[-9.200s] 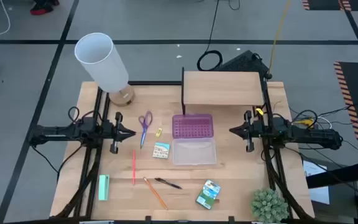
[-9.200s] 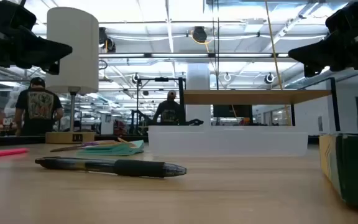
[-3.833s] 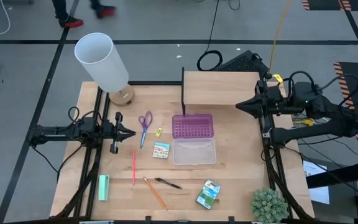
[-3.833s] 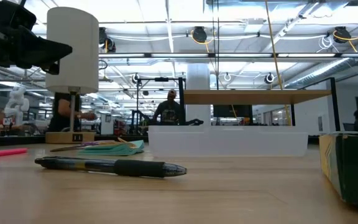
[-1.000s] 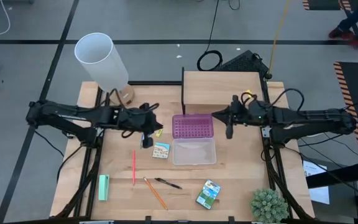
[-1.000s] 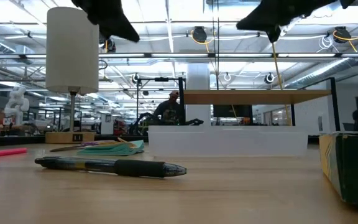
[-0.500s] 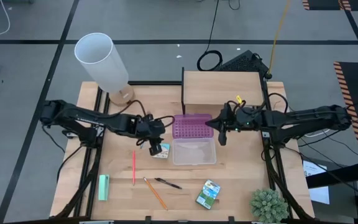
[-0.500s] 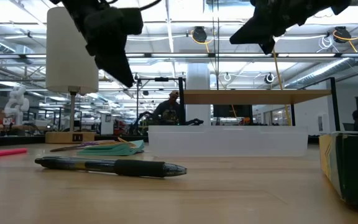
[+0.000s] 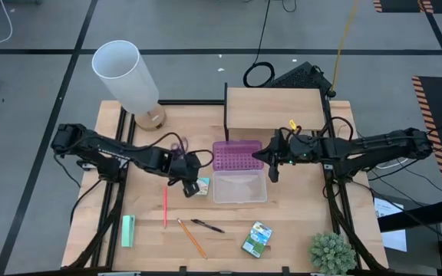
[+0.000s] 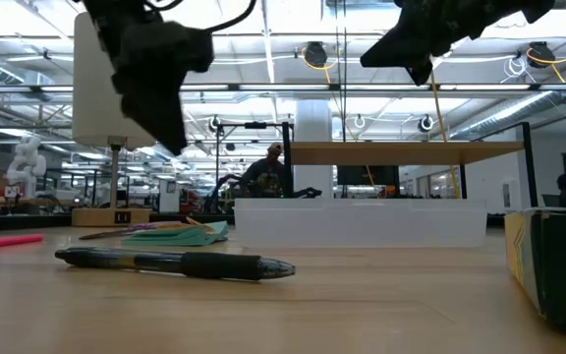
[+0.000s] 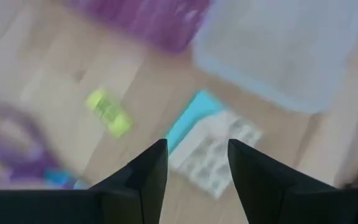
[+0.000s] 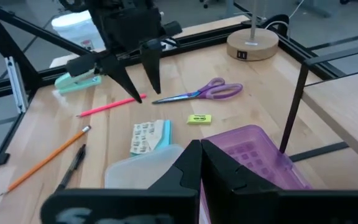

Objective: Pack school essentials
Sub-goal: Put the purple scissors into the purple supply box

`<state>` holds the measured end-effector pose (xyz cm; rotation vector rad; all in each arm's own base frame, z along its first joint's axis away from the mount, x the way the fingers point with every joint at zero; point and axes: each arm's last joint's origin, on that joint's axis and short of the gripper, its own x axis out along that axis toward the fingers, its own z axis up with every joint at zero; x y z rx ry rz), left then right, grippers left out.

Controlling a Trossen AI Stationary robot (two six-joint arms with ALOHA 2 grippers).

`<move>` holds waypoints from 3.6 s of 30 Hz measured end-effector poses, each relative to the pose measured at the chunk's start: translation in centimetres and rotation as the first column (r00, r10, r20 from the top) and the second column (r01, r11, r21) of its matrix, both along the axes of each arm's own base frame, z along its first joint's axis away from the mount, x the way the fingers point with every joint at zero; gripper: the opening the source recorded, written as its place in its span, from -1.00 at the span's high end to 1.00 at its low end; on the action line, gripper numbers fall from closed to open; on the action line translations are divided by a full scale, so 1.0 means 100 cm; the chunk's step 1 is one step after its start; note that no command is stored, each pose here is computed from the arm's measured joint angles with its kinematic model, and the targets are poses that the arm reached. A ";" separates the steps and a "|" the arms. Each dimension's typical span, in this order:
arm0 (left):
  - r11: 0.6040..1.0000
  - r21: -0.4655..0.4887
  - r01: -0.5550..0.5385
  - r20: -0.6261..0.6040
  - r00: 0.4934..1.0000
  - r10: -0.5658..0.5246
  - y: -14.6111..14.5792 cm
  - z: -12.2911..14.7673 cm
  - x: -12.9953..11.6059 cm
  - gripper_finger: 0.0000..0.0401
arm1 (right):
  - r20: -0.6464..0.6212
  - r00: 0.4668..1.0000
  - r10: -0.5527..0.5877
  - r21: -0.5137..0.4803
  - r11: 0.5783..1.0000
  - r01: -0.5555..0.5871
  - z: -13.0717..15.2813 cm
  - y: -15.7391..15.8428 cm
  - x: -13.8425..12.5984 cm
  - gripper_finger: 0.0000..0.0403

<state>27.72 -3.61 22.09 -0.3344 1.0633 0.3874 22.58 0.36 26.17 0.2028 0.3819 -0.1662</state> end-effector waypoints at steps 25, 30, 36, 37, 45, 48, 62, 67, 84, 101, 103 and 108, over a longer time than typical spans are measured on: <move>0.842 0.124 -0.525 -0.310 0.785 0.536 0.037 -0.054 -0.006 -0.29 | -0.015 0.998 0.068 0.001 0.998 -0.068 -0.001 0.016 -0.002 1.00; 0.849 0.147 -0.507 -0.367 0.769 0.523 0.038 -0.064 -0.005 -0.29 | -0.015 0.997 0.080 -0.005 0.997 -0.080 -0.001 0.018 -0.002 1.00; 0.856 0.141 -0.497 -0.369 0.776 0.511 0.038 -0.066 -0.004 -0.18 | -0.015 0.997 0.080 -0.005 0.997 -0.080 -0.001 0.018 -0.002 1.00; 0.857 0.135 -0.498 -0.359 0.781 0.511 0.038 -0.066 -0.003 -0.15 | -0.016 0.997 0.080 -0.005 0.997 -0.080 -0.001 0.018 -0.002 1.00; 0.837 0.114 -0.534 -0.348 0.768 0.538 0.043 -0.066 -0.001 -0.08 | -0.016 0.996 0.084 -0.003 0.996 -0.084 -0.001 0.019 -0.002 1.00; 0.833 0.105 -0.543 -0.352 0.763 0.542 0.043 -0.067 -0.002 -0.08 | -0.016 0.996 0.091 -0.003 0.996 -0.091 -0.001 0.020 -0.002 1.00; 0.807 0.032 -0.590 -0.364 0.745 0.559 0.048 -0.087 -0.012 -0.07 | -0.020 0.992 0.124 -0.020 0.992 -0.125 -0.001 0.026 -0.003 1.00; 0.812 0.028 -0.582 -0.364 0.751 0.551 0.048 -0.087 -0.011 0.06 | -0.019 0.992 0.124 -0.020 0.992 -0.125 -0.001 0.026 -0.003 1.00; 0.872 0.021 -0.489 -0.360 0.810 0.462 0.044 -0.088 -0.009 0.62 | -0.019 0.992 0.125 -0.020 0.992 -0.125 -0.001 0.026 -0.003 1.00; 0.905 0.014 -0.424 -0.343 0.849 0.403 0.041 -0.082 -0.010 0.65 | -0.019 0.992 0.125 -0.020 0.992 -0.125 -0.001 0.026 -0.003 1.00; 0.908 0.013 -0.420 -0.343 0.851 0.398 0.041 -0.082 -0.010 0.65 | -0.018 0.992 0.125 -0.020 0.992 -0.125 -0.001 0.026 -0.003 1.00; 0.911 0.011 -0.412 -0.337 0.856 0.391 0.041 -0.080 -0.010 0.65 | -0.019 0.992 0.125 -0.020 0.992 -0.125 -0.001 0.026 -0.003 1.00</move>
